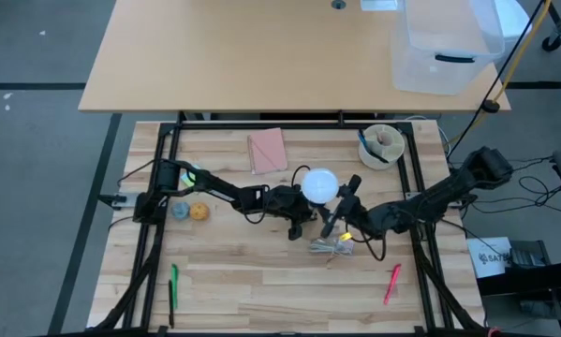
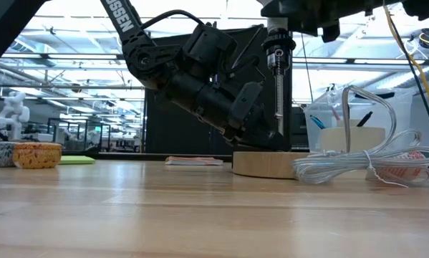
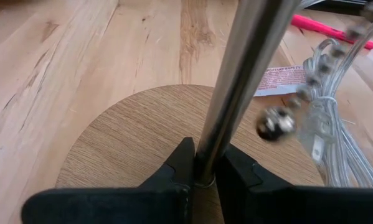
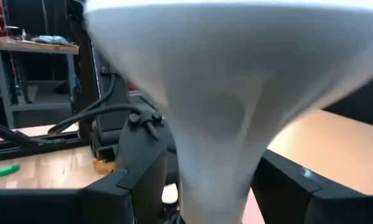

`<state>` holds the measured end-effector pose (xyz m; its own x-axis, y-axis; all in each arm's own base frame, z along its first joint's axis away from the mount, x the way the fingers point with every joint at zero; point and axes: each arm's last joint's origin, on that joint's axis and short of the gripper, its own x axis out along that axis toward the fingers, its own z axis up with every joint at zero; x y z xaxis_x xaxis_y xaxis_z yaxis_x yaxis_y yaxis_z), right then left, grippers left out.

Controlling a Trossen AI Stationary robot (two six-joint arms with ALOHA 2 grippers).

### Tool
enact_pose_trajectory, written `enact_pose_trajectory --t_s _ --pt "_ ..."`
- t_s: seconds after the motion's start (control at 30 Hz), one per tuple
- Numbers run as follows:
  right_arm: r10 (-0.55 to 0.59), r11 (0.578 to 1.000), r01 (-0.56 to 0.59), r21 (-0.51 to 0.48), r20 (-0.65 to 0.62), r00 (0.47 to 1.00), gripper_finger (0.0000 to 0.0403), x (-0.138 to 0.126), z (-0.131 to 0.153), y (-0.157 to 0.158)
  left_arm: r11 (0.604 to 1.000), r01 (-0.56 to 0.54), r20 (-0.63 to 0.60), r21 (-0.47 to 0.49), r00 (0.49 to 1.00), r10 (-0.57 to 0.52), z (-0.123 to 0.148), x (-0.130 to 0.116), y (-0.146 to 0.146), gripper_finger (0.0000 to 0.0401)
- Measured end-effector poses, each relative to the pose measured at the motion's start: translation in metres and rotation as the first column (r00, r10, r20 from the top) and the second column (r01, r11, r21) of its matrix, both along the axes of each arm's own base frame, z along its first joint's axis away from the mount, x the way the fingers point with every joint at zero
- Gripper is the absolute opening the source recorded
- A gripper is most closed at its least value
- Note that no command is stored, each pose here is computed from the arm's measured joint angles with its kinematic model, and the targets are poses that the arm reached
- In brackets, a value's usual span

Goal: Screw lightbulb
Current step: Remove the lightbulb from the lamp

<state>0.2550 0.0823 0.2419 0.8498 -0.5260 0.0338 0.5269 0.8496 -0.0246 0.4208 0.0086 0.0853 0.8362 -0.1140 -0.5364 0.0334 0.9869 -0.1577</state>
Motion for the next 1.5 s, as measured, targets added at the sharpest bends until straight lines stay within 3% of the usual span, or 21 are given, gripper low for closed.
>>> enact_pose_trajectory --t_s 0.23,0.57,0.87,1.07,1.27,1.5 --pt "0.016 1.0 -0.016 -0.005 0.006 1.0 0.0143 -0.005 0.001 -0.002 1.0 0.0 0.002 0.001 1.0 0.0 0.0 0.0 0.0 0.0041" --pt "0.139 0.99 -0.139 -0.002 -0.013 0.99 0.0142 -0.012 0.005 -0.011 1.0 0.022 0.006 -0.002 1.0 -0.022 0.0 0.0 -0.002 0.0041" --pt "0.337 0.94 -0.339 -0.023 -0.069 0.939 0.0142 -0.009 0.008 -0.036 0.997 0.077 0.011 -0.011 0.997 -0.077 0.0 0.0 -0.003 0.0041" --pt "0.523 0.843 -0.533 -0.075 -0.117 0.844 0.0142 -0.008 0.01 -0.054 0.994 0.11 0.012 -0.015 0.994 -0.11 0.0 0.0 -0.003 0.0041" --pt "0.626 0.768 -0.638 -0.06 -0.14 0.767 0.0142 -0.01 0.011 -0.078 0.992 0.12 0.01 -0.024 0.993 -0.12 0.0 0.0 -0.004 0.0041" --pt "0.802 0.578 -0.813 -0.067 -0.133 0.582 0.0142 -0.014 0.011 -0.103 0.986 0.162 0.012 -0.036 0.987 -0.161 0.0 -0.001 -0.006 0.0041"
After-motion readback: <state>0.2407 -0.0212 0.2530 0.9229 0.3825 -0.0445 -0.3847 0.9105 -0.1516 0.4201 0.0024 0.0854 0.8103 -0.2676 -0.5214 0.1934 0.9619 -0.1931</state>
